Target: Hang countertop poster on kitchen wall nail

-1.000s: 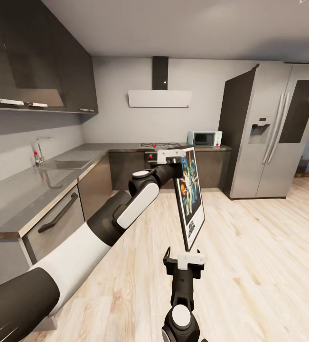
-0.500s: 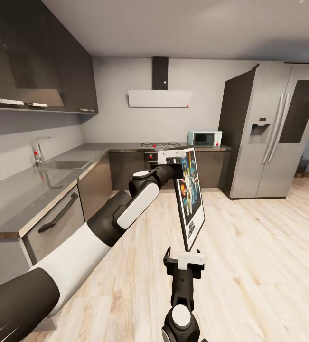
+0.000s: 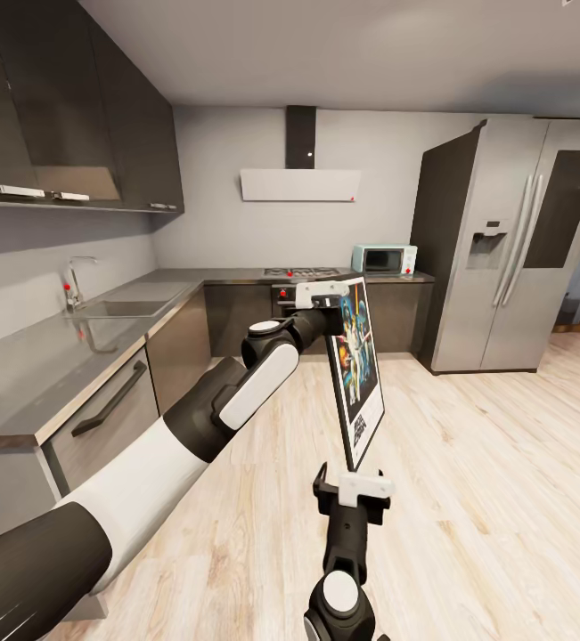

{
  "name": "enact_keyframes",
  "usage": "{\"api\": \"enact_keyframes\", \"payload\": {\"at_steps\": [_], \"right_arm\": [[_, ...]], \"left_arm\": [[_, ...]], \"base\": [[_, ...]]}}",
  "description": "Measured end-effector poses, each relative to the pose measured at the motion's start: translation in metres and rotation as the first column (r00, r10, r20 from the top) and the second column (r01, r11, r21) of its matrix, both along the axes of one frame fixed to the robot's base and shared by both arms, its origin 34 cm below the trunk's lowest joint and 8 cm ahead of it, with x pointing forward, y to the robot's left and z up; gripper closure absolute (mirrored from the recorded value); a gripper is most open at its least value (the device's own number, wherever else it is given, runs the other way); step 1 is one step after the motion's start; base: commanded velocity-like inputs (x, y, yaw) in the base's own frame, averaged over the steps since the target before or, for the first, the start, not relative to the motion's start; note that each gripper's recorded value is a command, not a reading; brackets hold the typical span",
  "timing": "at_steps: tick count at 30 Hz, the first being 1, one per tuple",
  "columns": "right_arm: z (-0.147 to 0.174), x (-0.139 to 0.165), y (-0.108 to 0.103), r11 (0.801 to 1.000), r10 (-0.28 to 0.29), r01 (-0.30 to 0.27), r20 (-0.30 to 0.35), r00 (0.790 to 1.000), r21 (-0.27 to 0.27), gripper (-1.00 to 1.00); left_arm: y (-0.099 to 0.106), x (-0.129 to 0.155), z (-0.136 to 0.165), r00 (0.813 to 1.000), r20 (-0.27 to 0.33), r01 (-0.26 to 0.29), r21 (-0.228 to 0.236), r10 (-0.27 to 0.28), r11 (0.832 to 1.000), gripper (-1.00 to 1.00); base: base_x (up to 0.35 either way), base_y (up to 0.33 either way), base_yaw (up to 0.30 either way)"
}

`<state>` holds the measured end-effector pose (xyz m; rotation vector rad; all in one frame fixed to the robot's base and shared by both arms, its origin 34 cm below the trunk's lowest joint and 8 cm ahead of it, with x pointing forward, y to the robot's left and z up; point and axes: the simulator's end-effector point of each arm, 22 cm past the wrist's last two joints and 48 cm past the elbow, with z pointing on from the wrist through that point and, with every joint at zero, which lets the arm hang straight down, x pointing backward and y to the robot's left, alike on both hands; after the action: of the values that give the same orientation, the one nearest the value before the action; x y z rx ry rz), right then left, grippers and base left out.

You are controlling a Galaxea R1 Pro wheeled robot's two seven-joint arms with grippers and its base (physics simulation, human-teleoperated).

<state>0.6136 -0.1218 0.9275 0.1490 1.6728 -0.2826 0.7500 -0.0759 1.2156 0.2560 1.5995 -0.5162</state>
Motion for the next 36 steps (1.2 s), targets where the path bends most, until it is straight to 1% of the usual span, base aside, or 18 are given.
{"api": "enact_keyframes", "payload": {"at_steps": [8,12,18,21,26,36], "right_arm": [[0.001,0.000,-0.002,1.000,-0.010,0.010,0.001,1.000,-0.002,-1.00],[0.002,0.001,-0.002,1.000,-0.011,0.011,0.005,1.000,-0.003,-1.00],[0.004,0.003,-0.002,1.000,-0.011,0.011,0.009,1.000,-0.004,-1.00],[0.006,0.005,-0.002,1.000,-0.011,0.011,0.013,1.000,-0.005,-1.00],[0.012,0.009,-0.002,1.000,-0.011,0.011,0.024,1.000,-0.006,-1.00],[0.008,0.010,-0.002,1.000,-0.009,0.009,0.016,1.000,-0.015,-1.00]], "left_arm": [[0.000,0.000,-0.001,1.000,0.000,0.001,0.000,-0.001,1.000,1.00],[-0.001,-0.001,-0.012,1.000,-0.019,0.002,0.001,-0.002,1.000,1.00],[-0.001,-0.001,-0.015,1.000,-0.024,0.002,0.001,-0.002,1.000,1.00],[-0.002,-0.002,-0.017,1.000,-0.024,0.005,0.005,-0.005,1.000,1.00],[-0.008,-0.006,-0.021,1.000,-0.020,0.016,0.025,-0.016,1.000,1.00],[-0.010,-0.007,-0.022,1.000,-0.019,0.020,0.029,-0.019,0.999,1.00]], "base": [[0.000,0.000,0.000],[0.000,0.000,0.000],[0.000,0.000,0.000],[0.000,0.000,0.000],[0.000,0.000,0.000],[0.000,0.000,0.000]]}}
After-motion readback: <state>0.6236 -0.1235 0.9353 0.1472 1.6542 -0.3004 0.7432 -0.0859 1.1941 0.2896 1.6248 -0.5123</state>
